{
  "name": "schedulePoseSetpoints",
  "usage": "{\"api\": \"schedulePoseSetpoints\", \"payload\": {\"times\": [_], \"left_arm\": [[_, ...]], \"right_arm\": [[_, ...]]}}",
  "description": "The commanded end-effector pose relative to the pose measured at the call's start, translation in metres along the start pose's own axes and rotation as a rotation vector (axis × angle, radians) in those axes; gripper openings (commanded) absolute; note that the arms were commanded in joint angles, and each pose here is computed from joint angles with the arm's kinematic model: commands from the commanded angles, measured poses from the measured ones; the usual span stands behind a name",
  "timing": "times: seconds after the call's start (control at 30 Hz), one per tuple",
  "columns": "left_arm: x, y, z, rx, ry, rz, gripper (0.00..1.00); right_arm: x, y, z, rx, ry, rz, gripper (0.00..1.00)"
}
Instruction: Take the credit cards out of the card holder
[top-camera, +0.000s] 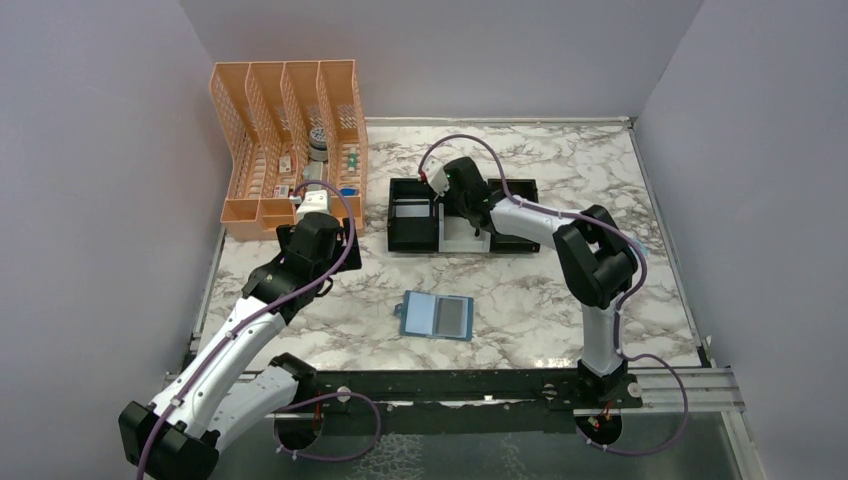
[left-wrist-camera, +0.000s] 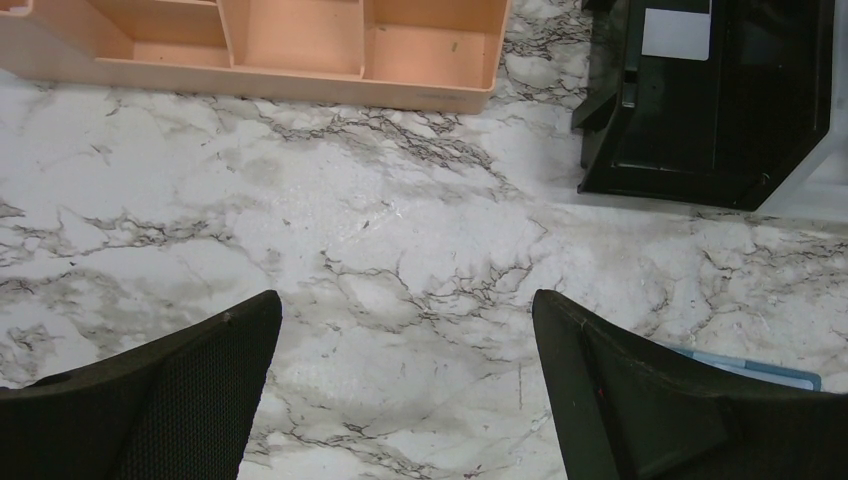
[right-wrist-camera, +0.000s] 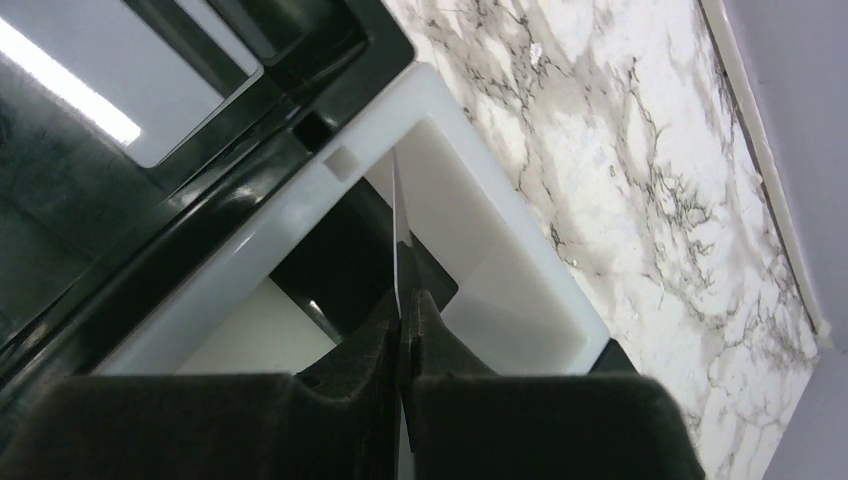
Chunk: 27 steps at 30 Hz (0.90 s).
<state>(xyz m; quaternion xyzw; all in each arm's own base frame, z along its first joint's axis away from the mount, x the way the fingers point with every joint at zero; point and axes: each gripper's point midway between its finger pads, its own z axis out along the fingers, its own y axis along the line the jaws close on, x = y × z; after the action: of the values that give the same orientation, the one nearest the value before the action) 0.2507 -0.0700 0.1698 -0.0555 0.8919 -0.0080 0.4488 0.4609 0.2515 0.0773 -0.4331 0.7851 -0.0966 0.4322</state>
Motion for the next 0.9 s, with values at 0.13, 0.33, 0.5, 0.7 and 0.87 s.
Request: {"api": "schedulePoseSetpoints", "payload": {"times": [0.13,0.33,0.5,0.7,0.87], "left_arm": [[-0.008,0.008,0.0,-0.033,-0.032,-0.018,0.99],[-0.007,0.005,0.001,-0.022,-0.021,-0.011,0.99],[-0.007,0.005,0.001,-0.018,-0.021,-0.011,0.99],[-0.008,0.005,0.0,-0.015,-0.024,-0.008,0.99],[-0.008,0.005,-0.001,-0.012,-0.027,-0.01,0.99]], "right_arm": [[0.005,0.012,0.011,-0.076,0.047,-0.077,0.03],[0.017,0.031,0.008,-0.166,0.074,-0.076,0.06],[0.019,0.037,0.005,-0.193,0.072,-0.065,0.13],[0.017,0.034,0.005,-0.185,0.063,-0.082,0.18],[0.017,0.03,0.004,-0.17,0.063,-0.096,0.19]]}}
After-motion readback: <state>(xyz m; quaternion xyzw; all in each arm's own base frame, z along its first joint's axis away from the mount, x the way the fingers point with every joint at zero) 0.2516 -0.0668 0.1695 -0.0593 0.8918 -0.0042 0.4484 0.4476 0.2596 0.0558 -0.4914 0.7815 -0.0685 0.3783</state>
